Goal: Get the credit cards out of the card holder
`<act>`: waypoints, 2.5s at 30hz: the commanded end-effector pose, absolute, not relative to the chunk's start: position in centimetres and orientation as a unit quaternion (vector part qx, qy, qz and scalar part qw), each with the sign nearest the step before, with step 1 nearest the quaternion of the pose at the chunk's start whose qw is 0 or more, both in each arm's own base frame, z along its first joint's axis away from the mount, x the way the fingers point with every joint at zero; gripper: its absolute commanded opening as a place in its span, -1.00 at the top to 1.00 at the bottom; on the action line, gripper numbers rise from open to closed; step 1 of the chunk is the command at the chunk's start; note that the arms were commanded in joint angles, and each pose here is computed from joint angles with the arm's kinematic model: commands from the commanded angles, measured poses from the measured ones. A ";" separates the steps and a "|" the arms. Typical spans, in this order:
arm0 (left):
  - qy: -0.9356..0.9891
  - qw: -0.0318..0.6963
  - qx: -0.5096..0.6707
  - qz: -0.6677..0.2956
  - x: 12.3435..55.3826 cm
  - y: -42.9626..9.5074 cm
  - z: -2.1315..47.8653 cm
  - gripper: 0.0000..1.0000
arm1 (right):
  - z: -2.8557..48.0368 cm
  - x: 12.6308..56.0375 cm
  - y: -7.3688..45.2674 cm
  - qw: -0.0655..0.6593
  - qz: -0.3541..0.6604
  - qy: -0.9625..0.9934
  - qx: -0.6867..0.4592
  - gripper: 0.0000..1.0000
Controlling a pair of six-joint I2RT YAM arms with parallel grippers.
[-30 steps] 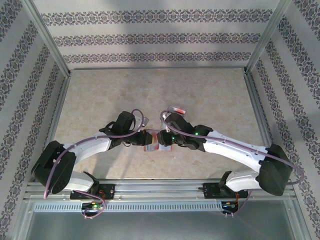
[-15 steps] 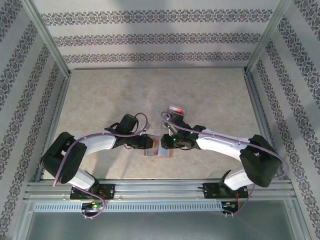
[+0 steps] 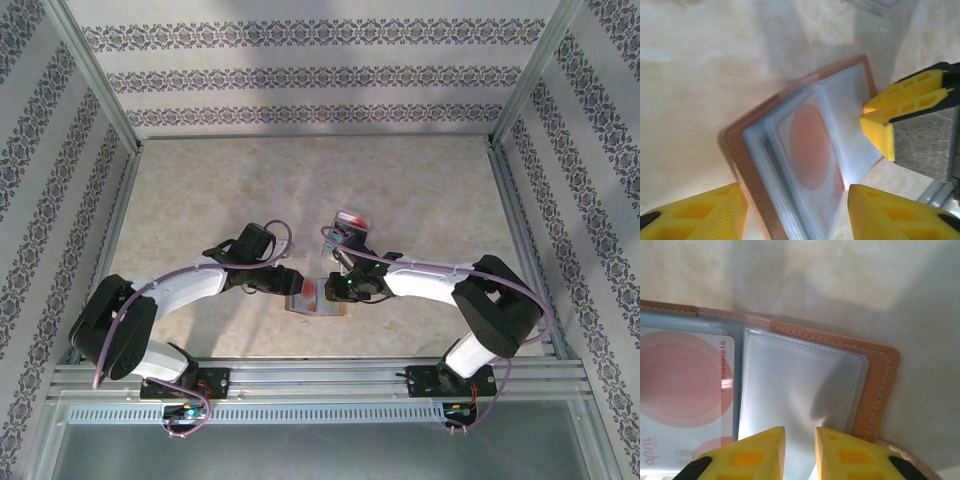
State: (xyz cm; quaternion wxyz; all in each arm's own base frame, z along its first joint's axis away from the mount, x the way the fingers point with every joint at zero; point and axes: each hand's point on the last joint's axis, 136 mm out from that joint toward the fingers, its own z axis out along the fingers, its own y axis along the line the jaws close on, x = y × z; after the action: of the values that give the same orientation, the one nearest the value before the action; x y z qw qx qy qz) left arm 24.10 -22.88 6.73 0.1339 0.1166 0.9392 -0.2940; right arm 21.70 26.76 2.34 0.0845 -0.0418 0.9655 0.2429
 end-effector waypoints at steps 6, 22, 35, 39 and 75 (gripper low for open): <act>0.956 0.210 0.100 -0.182 25.0 -18.7 9.5 0.00 | 1.0 21.5 25.7 0.077 0.232 0.969 -0.020 0.50; 0.936 0.222 0.054 -0.266 23.0 -22.2 7.4 0.48 | 7.4 22.8 25.9 0.155 0.268 0.950 -0.034 0.42; 0.929 0.213 0.044 -0.299 23.2 -23.8 5.2 0.79 | 8.3 22.6 29.2 0.131 0.338 0.931 -0.047 0.22; 0.926 0.212 0.048 -0.308 23.3 -24.3 5.2 0.84 | 7.4 22.6 30.1 0.115 0.352 0.928 -0.041 0.23; 0.945 0.172 0.035 -0.276 22.6 -23.5 2.2 0.88 | 2.7 22.4 29.5 0.076 0.348 0.934 0.003 0.33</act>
State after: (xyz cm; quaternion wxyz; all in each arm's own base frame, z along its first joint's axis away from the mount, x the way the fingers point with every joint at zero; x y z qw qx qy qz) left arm 23.17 -24.11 3.01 0.1795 0.0385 0.9365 -0.2988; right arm 22.27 29.76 2.72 0.0692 -0.0061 0.9363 0.3443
